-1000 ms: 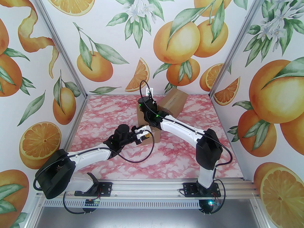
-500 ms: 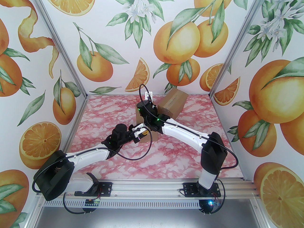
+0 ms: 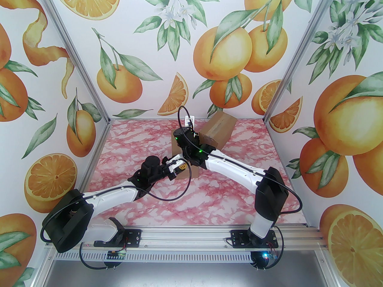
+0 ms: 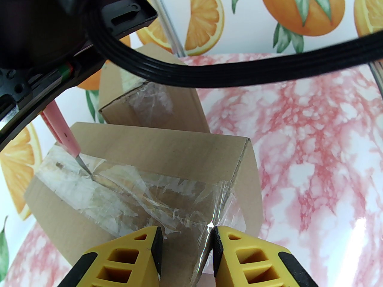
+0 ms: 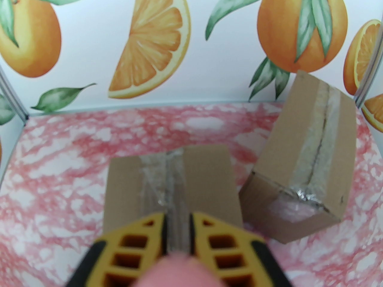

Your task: Unpack the express box

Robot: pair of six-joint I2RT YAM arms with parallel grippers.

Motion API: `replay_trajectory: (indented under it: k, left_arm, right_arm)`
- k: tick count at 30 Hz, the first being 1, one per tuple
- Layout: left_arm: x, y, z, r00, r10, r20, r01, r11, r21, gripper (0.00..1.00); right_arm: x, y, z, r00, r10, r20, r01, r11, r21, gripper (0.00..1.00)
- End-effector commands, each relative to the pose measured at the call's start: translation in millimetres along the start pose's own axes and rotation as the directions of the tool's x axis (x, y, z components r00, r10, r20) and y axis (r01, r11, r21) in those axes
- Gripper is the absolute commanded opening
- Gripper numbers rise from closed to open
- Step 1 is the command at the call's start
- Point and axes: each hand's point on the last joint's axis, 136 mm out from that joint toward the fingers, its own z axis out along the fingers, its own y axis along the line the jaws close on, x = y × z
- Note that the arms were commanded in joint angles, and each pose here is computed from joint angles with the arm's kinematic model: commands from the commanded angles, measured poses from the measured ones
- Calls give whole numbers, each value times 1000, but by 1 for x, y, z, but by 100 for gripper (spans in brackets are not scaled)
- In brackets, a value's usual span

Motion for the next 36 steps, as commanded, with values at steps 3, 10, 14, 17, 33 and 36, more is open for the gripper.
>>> replay_trajectory:
  k: [3, 10, 14, 17, 33, 36]
  left_arm:
    - [8, 38, 0, 998, -53, -44, 44, 983, -178, 33]
    - [8, 46, -1, 997, -68, -42, 57, 971, -233, 32]
    - [7, 49, -1, 997, -76, -35, 65, 966, -250, 32]
    - [6, 50, 0, 996, -85, -33, 73, 962, -265, 32]
    - [2, 29, -1, 995, -102, -24, 96, 979, -179, 35]
    - [-2, 26, -3, 995, -98, -23, 93, 983, -160, 37]
  right_arm:
    - [20, -3, -19, 996, -37, -77, 36, 999, -14, 0]
    - [26, -7, -25, 995, -23, -98, 22, 1000, -14, 0]
    - [28, -7, -28, 994, -21, -105, 19, 1000, -21, 0]
    - [28, -6, -29, 994, -17, -109, 14, 1000, -27, 0]
    - [-14, -4, -45, 993, 110, 35, -106, 990, -93, 0]
    - [-21, -8, -44, 989, 135, 52, -129, 986, -105, 0]
